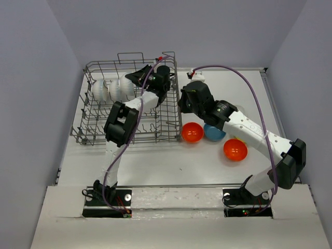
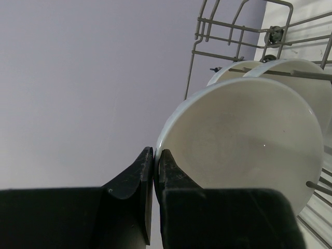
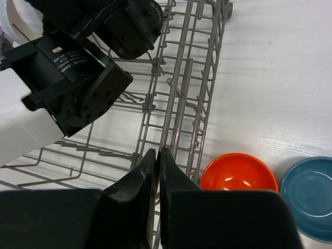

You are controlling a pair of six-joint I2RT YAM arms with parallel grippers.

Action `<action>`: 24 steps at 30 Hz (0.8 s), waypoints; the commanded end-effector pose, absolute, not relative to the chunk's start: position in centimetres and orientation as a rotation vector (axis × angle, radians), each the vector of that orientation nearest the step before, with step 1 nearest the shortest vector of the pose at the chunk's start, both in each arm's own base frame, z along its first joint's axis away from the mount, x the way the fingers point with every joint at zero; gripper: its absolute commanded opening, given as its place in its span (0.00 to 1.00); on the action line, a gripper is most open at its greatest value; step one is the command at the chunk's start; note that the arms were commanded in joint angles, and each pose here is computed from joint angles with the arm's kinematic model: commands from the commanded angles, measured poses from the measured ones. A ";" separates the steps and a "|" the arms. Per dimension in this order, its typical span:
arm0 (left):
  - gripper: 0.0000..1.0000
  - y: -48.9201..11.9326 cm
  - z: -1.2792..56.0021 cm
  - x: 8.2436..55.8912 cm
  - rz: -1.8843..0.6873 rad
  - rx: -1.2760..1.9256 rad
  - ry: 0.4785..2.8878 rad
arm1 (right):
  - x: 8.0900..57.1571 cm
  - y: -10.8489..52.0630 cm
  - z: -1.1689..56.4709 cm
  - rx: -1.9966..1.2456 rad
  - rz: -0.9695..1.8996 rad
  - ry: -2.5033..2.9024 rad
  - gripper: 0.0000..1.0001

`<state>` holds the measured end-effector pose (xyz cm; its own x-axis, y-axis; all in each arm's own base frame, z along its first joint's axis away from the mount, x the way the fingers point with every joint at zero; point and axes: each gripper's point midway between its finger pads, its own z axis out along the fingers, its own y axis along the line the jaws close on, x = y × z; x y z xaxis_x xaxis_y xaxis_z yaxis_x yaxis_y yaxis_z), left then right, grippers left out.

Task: Load the bowls into the dish rack
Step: Insert the bowl into the dish rack.

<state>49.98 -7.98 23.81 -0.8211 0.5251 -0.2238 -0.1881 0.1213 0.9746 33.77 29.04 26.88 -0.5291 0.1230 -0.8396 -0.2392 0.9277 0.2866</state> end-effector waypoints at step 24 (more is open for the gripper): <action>0.00 -8.1 27.1 49.1 1.669 0.223 1.805 | 34.3 29.8 28.3 -0.115 0.457 2.040 0.01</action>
<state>49.80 -8.15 24.24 -0.8045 0.5473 -0.2305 -0.2022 0.1125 0.9729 33.93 28.85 26.91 -0.5253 0.1200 -0.8424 -0.2302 0.9331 0.2764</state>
